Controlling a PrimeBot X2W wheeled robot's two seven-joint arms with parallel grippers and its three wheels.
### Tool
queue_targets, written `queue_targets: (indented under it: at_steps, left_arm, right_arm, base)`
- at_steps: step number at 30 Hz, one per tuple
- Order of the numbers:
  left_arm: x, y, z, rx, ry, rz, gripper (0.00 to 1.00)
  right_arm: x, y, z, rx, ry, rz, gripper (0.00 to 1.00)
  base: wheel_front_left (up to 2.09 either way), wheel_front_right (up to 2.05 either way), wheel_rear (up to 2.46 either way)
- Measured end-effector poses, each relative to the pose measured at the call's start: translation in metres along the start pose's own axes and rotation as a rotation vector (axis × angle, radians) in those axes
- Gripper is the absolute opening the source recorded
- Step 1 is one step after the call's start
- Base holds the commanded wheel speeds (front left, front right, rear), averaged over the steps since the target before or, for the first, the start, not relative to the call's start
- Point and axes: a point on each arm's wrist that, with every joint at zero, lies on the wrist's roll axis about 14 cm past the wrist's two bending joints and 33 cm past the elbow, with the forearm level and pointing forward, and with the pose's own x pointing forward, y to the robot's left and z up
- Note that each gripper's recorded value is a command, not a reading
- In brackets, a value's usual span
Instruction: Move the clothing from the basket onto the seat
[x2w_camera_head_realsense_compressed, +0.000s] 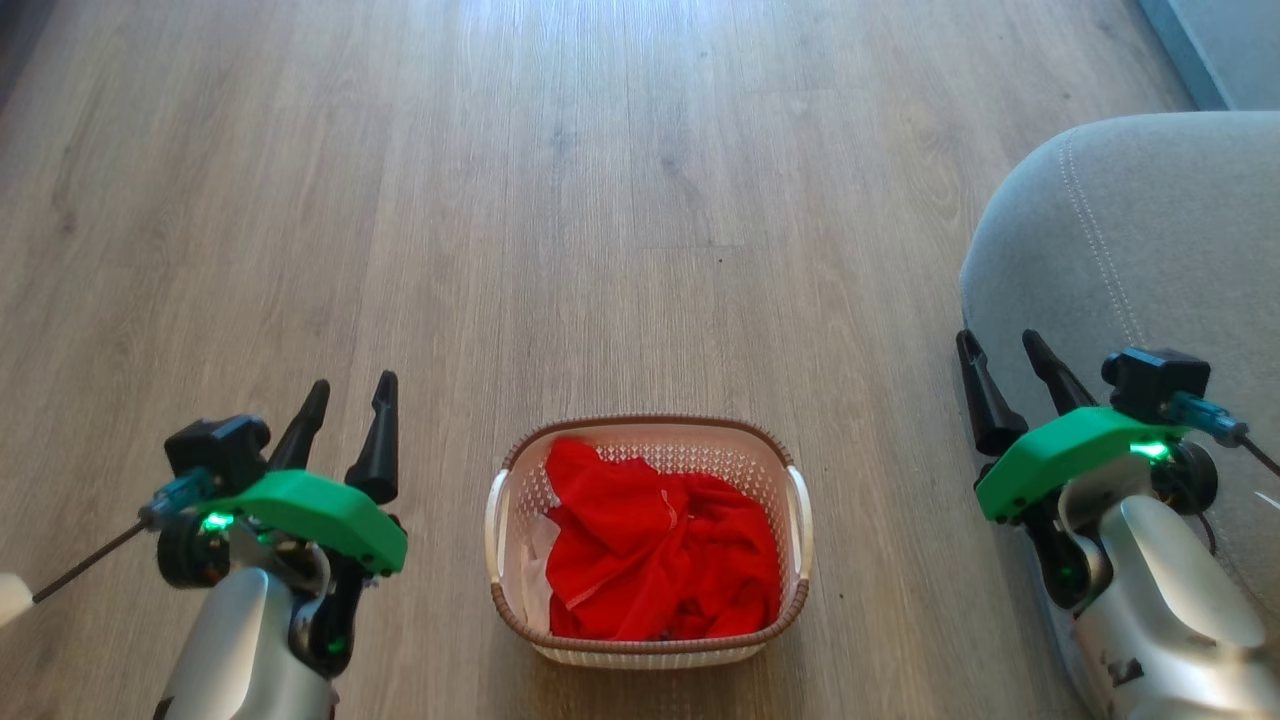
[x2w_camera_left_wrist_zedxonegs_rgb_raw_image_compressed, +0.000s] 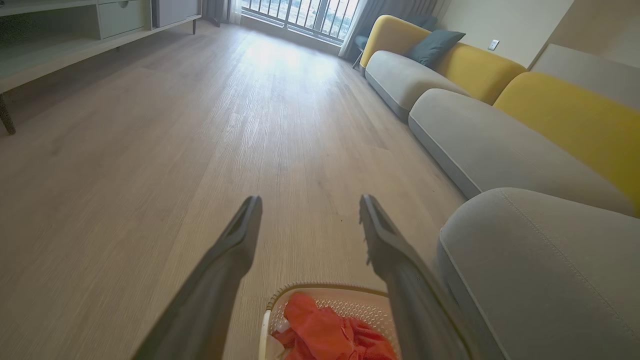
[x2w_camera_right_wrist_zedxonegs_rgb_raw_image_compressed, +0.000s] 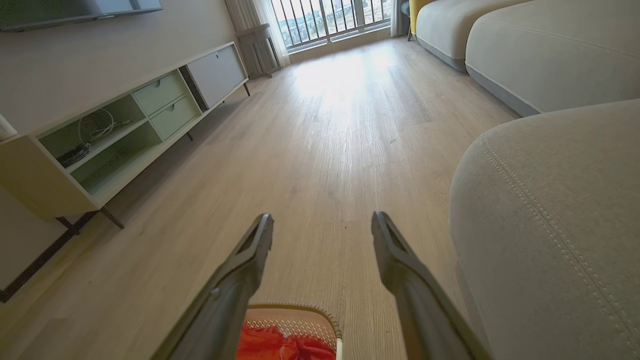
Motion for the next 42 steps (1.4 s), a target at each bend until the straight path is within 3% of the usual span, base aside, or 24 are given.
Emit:
queue_targets:
  at_steps: [20, 42]
  left_arm:
    - [0.014, -0.005, 0.015, 0.223, -0.043, -0.036, 1.00]
    - [0.016, -0.003, -0.006, 0.213, 0.016, -0.027, 1.00]
  right_arm:
    - [0.008, -0.003, 0.023, -0.245, -0.053, 0.025, 1.00]
    - [0.014, -0.003, 0.035, -0.251, -0.100, 0.017, 1.00]
  base:
    - [0.00, 0.00, 0.00]
    - [0.00, 0.00, 0.00]
